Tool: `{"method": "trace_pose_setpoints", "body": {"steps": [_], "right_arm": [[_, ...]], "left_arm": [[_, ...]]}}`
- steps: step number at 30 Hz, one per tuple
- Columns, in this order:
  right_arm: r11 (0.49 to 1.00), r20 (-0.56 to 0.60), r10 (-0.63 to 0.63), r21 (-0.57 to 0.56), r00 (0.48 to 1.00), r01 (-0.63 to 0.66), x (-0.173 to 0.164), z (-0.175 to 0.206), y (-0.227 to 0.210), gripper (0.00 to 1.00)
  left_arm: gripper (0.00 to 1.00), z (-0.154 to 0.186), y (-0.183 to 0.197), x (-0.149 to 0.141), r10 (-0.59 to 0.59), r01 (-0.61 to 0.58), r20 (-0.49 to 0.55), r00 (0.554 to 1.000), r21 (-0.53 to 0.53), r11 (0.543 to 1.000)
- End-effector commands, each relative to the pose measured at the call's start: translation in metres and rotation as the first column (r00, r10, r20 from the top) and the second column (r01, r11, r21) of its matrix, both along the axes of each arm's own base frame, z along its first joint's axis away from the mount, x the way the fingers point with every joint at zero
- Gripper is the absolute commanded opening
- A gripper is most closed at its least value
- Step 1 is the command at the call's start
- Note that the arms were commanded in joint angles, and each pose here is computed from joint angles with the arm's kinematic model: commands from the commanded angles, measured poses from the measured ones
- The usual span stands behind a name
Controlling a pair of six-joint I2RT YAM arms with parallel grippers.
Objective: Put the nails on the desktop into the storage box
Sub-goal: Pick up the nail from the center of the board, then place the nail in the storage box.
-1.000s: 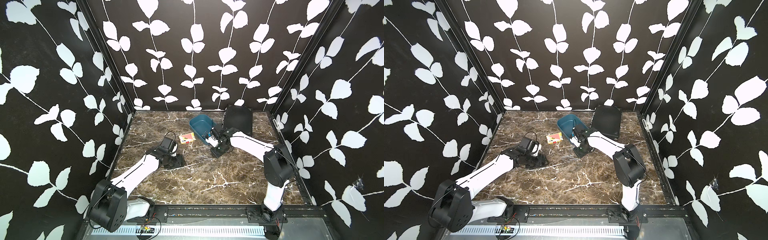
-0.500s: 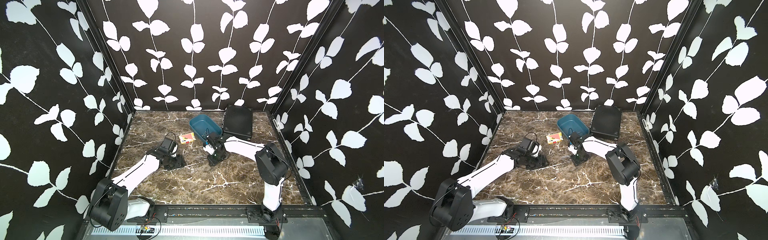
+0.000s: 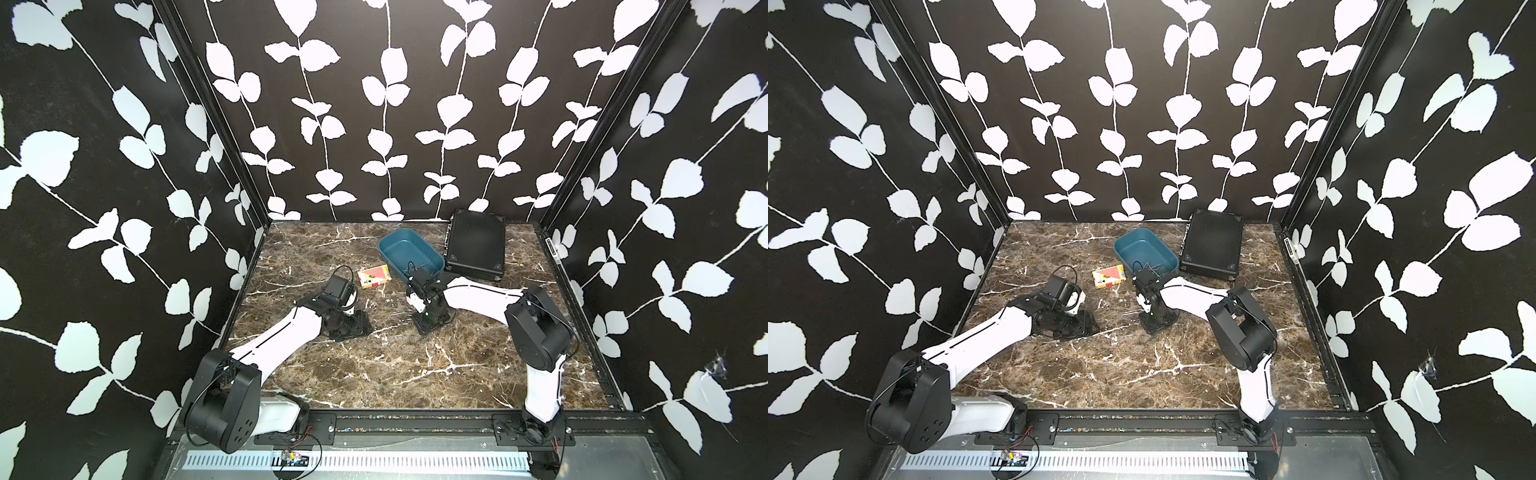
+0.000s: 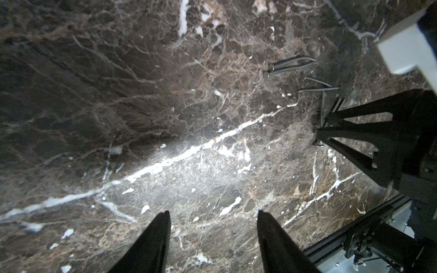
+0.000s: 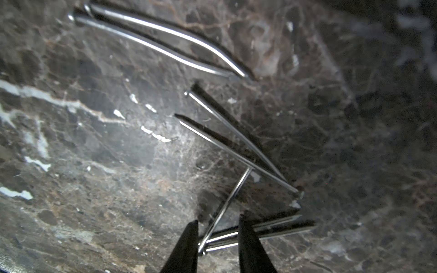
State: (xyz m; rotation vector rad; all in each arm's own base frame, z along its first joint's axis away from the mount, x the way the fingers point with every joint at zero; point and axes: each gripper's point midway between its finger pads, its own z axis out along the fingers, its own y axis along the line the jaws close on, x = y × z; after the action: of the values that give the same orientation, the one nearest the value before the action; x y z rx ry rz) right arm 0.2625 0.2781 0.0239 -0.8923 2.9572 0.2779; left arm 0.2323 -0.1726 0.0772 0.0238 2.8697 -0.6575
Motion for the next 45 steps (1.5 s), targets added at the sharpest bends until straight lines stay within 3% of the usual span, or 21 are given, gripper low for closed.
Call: {"method": "trace_pose_setpoints", "body": {"steps": [1,6,10,14,19,22,25,29,32,38,41,43,45], "right_arm": [[0.993,-0.012,0.007,-0.117,1.0,-0.009,-0.005,-0.02,-0.013,0.28],[0.989,-0.012,0.011,-0.145,1.0,-0.013,-0.008,-0.028,-0.009,0.12],[0.994,0.002,-0.002,-0.111,1.0,0.002,-0.01,-0.012,-0.003,0.0],[1.0,0.024,-0.027,-0.007,0.999,0.028,-0.01,0.024,0.008,0.0],[0.973,0.039,-0.097,0.213,0.995,0.087,0.003,0.085,0.033,0.0],[0.887,0.003,-0.218,0.417,0.976,0.197,0.029,0.127,0.044,0.0],[0.745,-0.064,-0.375,0.573,0.925,0.341,0.07,0.161,0.041,0.0],[0.56,-0.15,-0.583,0.637,0.798,0.529,0.127,0.171,0.019,0.0],[0.45,-0.184,-0.688,0.651,0.702,0.612,0.162,0.166,0.009,0.0],[0.39,-0.165,-0.79,0.608,0.591,0.692,0.206,0.131,0.004,0.0],[0.371,-0.18,-0.808,0.583,0.561,0.722,0.214,0.112,0.004,0.01],[0.378,-0.174,-0.81,0.575,0.56,0.726,0.212,0.11,0.003,0.16],[0.399,-0.15,-0.807,0.576,0.572,0.713,0.207,0.116,-0.002,0.23]], "left_arm": [[0.61,0.007,0.0,-0.003,-0.012,0.012,0.015,1.0,-0.013,1.0],[0.61,0.007,0.003,-0.007,-0.015,0.015,0.011,1.0,-0.007,1.0],[0.61,0.01,0.003,-0.007,-0.016,0.016,0.02,1.0,-0.006,1.0],[0.61,0.01,0.002,-0.005,-0.01,0.01,0.024,1.0,-0.013,1.0],[0.61,0.012,0.001,-0.003,0.002,-0.001,0.031,1.0,-0.025,1.0],[0.61,0.014,0.001,-0.004,0.001,0.0,0.035,0.999,-0.023,1.0],[0.61,0.016,0.004,-0.006,0.0,0.001,0.037,0.999,-0.016,1.0],[0.61,0.019,0.006,-0.009,-0.001,0.002,0.042,0.999,-0.012,1.0],[0.61,0.019,0.007,-0.011,-0.003,0.003,0.04,0.999,-0.009,1.0],[0.61,0.018,0.012,-0.018,-0.007,0.007,0.036,0.999,0.006,1.0],[0.61,0.016,0.015,-0.02,-0.008,0.008,0.036,0.999,0.015,1.0],[0.62,0.015,0.015,-0.02,-0.011,0.01,0.039,0.999,0.019,1.0],[0.62,0.013,0.015,-0.02,-0.01,0.009,0.039,0.999,0.018,1.0]]}}
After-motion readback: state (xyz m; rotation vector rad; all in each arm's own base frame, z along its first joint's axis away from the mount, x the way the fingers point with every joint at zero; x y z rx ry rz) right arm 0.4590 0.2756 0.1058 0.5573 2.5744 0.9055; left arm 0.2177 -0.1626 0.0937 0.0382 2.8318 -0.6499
